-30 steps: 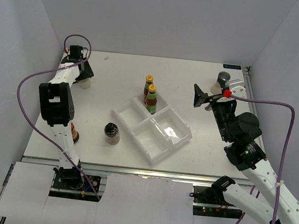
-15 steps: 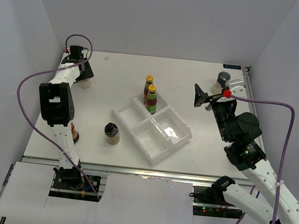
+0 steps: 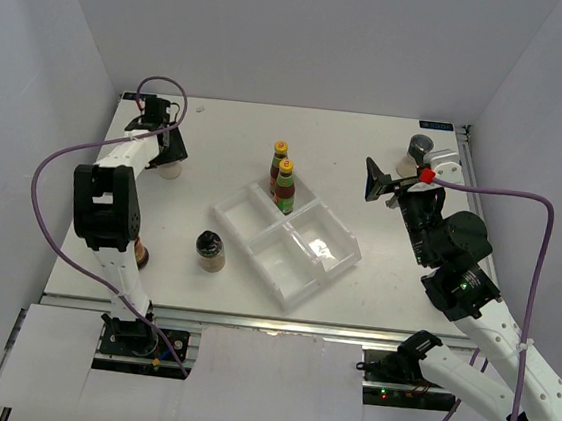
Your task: Organize the condiment bottles
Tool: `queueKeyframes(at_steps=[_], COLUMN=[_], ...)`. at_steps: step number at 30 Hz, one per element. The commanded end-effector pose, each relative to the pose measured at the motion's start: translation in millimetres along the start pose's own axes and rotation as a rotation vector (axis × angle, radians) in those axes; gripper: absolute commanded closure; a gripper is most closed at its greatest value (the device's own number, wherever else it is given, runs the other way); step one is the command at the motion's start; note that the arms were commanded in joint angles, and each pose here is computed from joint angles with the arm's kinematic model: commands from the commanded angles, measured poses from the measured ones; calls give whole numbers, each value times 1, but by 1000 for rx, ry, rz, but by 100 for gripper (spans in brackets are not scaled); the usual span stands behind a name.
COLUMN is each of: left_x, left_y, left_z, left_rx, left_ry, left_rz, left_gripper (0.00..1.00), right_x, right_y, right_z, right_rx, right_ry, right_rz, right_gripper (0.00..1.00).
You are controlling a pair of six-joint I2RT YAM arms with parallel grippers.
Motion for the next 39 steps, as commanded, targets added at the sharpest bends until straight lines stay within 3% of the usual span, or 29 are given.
queueKeyframes(at_steps=[1,22,31,39], left_x=[-11,-5,-2,26], left_y=[39,104,156,191], left_z=[-5,-40,-60,-85], left_rx=[9,105,224,344], left_ry=[7,-131,-250,-347], left_rz=[-82,-178,-242,-249], left_gripper=[100,100,100,100], right_x=[-12,-11,-15,-23], right_y=[1,0,2,6], right_z=[-2,-1,-1,-3], right_rx=[13,8,6,1], right_ry=[-17,-19,-21,-30], right_rz=[-66,-62,-67,-78], right_gripper=[9,9,9,9])
Point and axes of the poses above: each gripper's point midway between its finger pads, its own y axis back along the fingers, its own z axis along the line the jaws close on, x = y × z, the point moved 8 cm from there along y, back along the fingers, and after that the axes turned 10 degrees about -y, right-handed, at the moved point
